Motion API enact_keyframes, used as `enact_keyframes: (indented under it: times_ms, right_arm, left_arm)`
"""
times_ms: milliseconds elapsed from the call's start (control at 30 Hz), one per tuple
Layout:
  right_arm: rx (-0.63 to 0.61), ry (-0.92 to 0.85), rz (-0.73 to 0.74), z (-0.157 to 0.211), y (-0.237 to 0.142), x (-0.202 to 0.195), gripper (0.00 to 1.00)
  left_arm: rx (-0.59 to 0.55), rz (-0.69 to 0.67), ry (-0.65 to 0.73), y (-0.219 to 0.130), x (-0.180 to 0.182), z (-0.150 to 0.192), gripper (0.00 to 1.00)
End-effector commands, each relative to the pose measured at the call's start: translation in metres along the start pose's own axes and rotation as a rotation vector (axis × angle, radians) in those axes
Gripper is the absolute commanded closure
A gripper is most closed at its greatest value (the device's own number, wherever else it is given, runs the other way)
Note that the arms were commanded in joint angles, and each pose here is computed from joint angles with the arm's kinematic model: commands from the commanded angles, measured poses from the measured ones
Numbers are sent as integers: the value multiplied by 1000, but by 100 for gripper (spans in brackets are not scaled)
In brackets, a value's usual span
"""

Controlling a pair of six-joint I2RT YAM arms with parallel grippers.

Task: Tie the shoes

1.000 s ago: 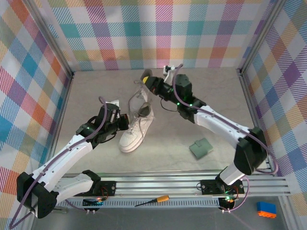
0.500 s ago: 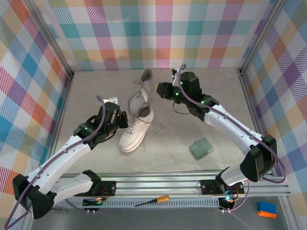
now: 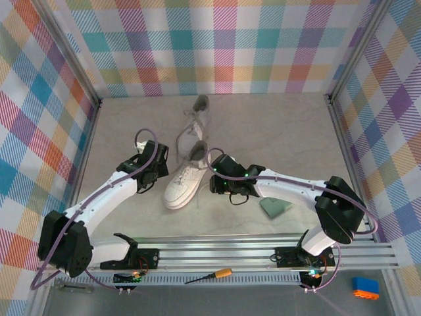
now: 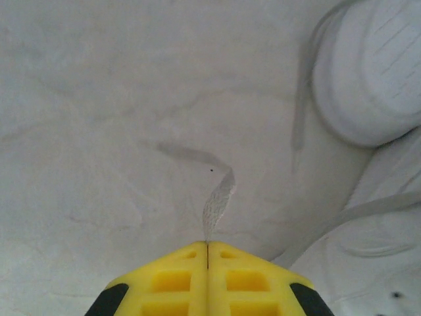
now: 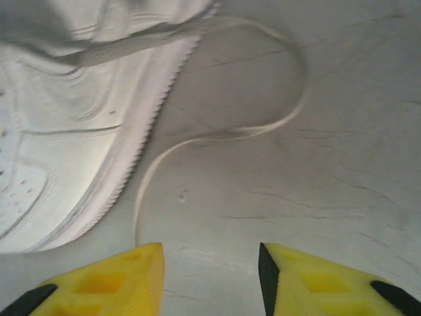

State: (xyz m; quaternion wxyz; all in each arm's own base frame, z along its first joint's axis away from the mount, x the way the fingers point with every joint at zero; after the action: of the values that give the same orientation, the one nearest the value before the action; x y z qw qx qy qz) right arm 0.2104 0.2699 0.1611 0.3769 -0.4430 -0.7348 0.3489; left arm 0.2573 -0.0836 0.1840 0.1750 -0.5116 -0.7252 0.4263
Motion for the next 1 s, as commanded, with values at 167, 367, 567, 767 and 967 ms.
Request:
enact_keyframes:
  times_ms: [167, 367, 567, 767, 967]
  right_arm:
    - [52, 139, 74, -11, 25, 11, 62]
    - [52, 207, 201, -17, 46, 10, 60]
    - [52, 255, 308, -17, 64, 6, 51]
    - [39, 244, 404, -25, 72, 2, 42]
    - [91, 223, 447, -25, 93, 0, 44]
  left_arm:
    - [44, -57, -106, 20, 22, 24, 100]
    - [76, -46, -170, 29, 33, 26, 100]
    - [143, -25, -219, 42, 37, 38, 100]
    - [180, -9, -248, 46, 41, 50, 100]
    - [242, 29, -257, 48, 42, 65, 100]
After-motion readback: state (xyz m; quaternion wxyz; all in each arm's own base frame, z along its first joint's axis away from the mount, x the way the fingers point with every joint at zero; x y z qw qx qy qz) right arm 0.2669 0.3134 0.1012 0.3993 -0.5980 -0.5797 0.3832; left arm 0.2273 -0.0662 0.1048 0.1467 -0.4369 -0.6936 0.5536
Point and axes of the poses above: each hand's point on the last joint's axis, 136 mm out from that joint toward the fingers, its own y axis out along the fingers, its own x axis along the line the jaws close on, z = x × y, the point moved 8 cm from there along -y, back along the fingers, and after that the axes turned 11 degrees about -y, right-handed, at the moved point
